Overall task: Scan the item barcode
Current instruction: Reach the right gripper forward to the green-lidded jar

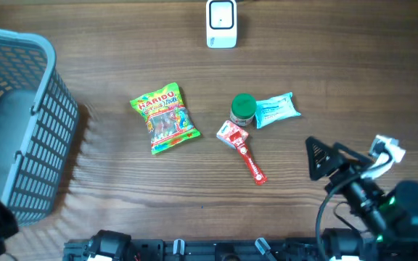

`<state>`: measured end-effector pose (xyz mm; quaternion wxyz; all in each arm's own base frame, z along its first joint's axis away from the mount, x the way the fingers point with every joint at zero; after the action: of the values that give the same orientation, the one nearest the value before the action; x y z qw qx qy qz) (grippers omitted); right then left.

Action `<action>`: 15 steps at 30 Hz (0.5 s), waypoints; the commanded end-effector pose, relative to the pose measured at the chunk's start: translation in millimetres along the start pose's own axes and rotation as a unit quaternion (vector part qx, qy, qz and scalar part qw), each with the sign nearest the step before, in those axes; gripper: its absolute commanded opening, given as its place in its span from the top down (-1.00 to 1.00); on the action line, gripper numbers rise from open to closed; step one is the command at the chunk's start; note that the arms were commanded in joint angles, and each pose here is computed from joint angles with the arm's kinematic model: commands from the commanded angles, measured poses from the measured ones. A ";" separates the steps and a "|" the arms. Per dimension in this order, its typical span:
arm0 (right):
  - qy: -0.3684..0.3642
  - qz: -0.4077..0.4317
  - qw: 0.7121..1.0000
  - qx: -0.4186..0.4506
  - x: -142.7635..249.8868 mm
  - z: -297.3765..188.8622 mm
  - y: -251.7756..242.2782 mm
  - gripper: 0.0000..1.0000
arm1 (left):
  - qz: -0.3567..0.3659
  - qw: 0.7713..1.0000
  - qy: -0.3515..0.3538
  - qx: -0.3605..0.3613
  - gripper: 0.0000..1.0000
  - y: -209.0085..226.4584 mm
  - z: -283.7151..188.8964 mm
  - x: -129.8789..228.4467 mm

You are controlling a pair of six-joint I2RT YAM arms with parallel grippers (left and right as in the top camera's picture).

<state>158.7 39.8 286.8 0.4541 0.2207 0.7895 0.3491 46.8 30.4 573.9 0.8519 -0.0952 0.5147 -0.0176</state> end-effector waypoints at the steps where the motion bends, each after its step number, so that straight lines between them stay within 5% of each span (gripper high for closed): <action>1: -0.004 -0.026 0.997 0.076 -34.7 -4.5 15.4 -0.99 | -0.003 1.000 -0.018 0.022 -1.00 -1.5 -11.5 12.2; 15: 0.165 0.043 0.972 0.162 -36.1 2.5 28.0 -0.99 | 0.024 0.998 -0.052 0.010 -1.00 10.3 -39.2 2.5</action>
<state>175.7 31.3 321.4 0.2591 0.2798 0.8894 0.2520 28.2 32.6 553.3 0.8703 -0.0808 0.4858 -0.0034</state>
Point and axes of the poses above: each gripper's point midway between its finger pads, its own z axis out along the fingers, its own y axis along the line the jaws close on, x = y × z, the point moved 5 cm from there along -z, back along the fingers, and after that the axes turned 9 degrees about z, right-handed, at the moved point
